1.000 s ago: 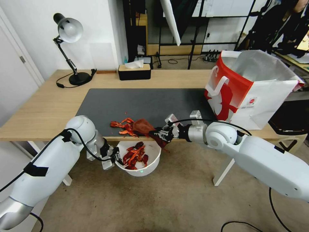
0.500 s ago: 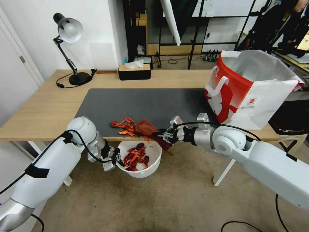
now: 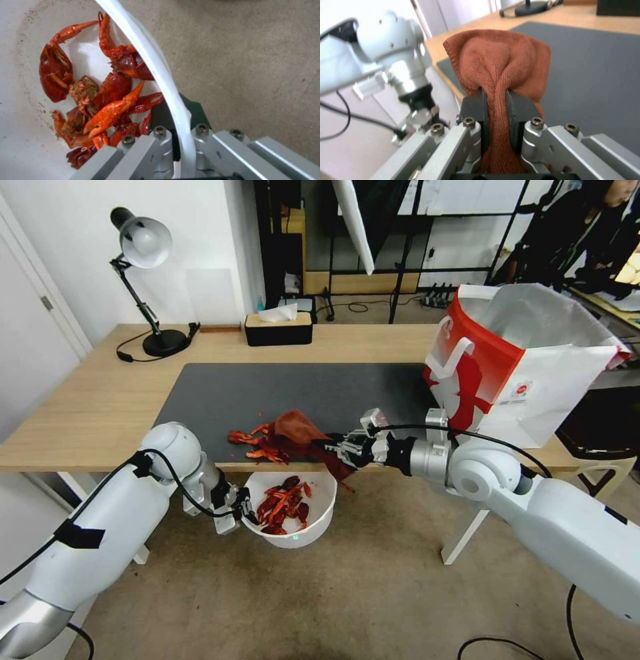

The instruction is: Sweep shrimp from table into container with towel, then put container into takeout bag.

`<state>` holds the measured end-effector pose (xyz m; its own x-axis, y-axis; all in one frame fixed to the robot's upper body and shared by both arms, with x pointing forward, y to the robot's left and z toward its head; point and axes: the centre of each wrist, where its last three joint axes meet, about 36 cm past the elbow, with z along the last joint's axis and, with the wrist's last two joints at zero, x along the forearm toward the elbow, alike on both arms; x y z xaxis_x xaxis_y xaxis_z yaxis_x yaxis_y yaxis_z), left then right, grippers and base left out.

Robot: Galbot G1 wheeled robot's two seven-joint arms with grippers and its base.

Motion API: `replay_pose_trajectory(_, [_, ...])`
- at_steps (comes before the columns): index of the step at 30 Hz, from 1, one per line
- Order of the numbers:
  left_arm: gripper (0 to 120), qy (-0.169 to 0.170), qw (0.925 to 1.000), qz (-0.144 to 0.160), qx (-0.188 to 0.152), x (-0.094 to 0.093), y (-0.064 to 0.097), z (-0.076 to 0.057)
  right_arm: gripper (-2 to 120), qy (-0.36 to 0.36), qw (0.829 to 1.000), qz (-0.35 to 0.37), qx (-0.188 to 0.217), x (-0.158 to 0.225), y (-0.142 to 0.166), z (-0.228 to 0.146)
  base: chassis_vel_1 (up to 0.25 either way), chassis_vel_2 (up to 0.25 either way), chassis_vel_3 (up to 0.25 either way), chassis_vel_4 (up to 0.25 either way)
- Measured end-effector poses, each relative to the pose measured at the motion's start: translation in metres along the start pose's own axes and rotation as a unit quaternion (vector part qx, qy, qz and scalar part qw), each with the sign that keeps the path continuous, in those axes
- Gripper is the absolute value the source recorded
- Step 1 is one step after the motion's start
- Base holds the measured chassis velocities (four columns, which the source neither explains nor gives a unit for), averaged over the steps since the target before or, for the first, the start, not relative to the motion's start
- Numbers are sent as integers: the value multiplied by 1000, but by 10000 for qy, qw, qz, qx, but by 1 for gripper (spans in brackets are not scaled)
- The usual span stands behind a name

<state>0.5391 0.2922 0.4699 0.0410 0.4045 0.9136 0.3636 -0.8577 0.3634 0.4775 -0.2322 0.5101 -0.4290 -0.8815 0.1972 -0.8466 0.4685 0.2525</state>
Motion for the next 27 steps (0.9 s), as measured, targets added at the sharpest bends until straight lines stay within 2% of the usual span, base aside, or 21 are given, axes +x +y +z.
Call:
replay_pose_trajectory(5, [0,-9,10000,12,76,3,-7,2,10,-593,9981,155,-71,-13,-19,-9,0,0,0,0])
replay_pose_trajectory(11, [0,-7,9998,31,192,5,-17,6,10,-773,9965,304,-80,-33,-44,-27,0,0,0,0])
replay_pose_trajectory(13, [0,-7,9997,48,234,7,-21,7,10,-853,9960,251,-56,-50,-58,-47,0,0,0,0])
replay_pose_trajectory(16, [0,-10,9997,59,248,7,-23,7,10,-844,9962,203,-34,-58,-64,-54,0,0,0,0])
replay_pose_trajectory(18, [0,-14,9996,55,276,6,-25,8,10,-736,9973,70,36,-83,-78,-72,0,0,0,0])
replay_pose_trajectory(21, [0,-18,9996,45,283,6,-25,8,10,-644,9979,25,41,-96,-83,-78,0,0,0,0])
replay_pose_trajectory(27, [0,-53,9994,8,356,5,-31,8,10,-61,9998,-24,194,-139,-107,-93,0,0,0,0])
